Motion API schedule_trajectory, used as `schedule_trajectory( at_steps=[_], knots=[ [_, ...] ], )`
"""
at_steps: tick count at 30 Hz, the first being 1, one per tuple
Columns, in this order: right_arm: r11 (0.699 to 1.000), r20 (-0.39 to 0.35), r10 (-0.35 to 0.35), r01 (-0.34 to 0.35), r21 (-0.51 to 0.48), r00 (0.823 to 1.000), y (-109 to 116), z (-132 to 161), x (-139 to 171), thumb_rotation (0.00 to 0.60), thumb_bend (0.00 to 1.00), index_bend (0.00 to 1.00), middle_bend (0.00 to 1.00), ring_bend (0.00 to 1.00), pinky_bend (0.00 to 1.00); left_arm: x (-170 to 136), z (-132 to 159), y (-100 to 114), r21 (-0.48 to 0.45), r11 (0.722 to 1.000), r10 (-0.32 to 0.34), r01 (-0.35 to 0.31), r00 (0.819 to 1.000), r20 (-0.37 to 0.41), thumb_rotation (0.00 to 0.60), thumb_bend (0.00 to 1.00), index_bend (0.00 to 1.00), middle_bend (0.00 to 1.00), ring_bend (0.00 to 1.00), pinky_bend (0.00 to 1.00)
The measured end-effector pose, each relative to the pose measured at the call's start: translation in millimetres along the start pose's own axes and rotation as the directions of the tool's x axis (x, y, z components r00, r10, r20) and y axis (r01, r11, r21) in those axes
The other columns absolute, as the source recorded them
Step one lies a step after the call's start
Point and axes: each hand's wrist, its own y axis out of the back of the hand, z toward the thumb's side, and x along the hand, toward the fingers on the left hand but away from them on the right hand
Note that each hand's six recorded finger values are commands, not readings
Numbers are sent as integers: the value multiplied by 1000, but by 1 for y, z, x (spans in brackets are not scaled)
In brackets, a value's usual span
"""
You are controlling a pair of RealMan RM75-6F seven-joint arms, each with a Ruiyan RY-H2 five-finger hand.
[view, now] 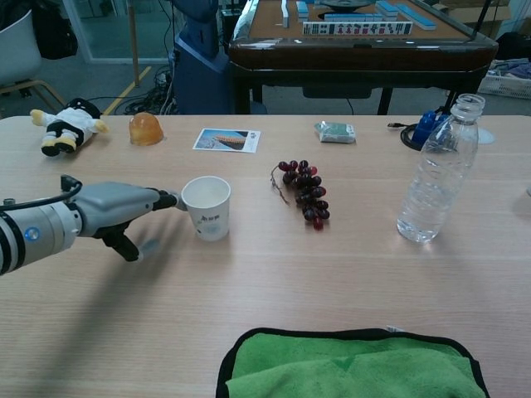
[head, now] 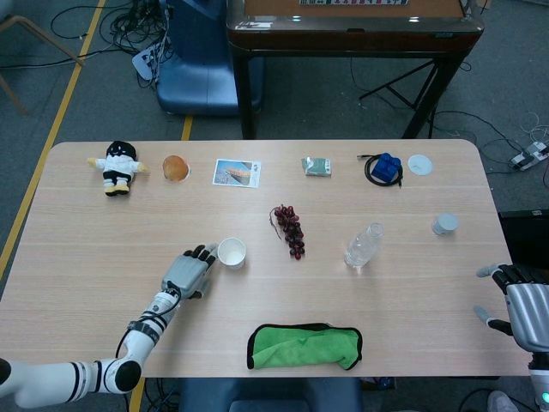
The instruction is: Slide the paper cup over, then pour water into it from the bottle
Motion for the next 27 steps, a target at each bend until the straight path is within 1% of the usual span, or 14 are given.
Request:
schedule_trajectory(
  at_steps=[14, 27],
  knots=[
    [1000, -1, -2, 2, -5, 1000, 1, 0, 0, 600, 108, 407, 383, 331, 461, 7, 40, -3, 34, 999, -11, 8, 996, 89, 600, 511, 0, 0, 0, 158],
    [1000, 2, -2, 2, -9, 1000, 1, -1, -1, 600, 108, 407, 383, 331, 461, 15, 72, -1, 15, 1000, -6, 4, 990, 142, 600, 508, 0, 0, 0, 158]
  ],
)
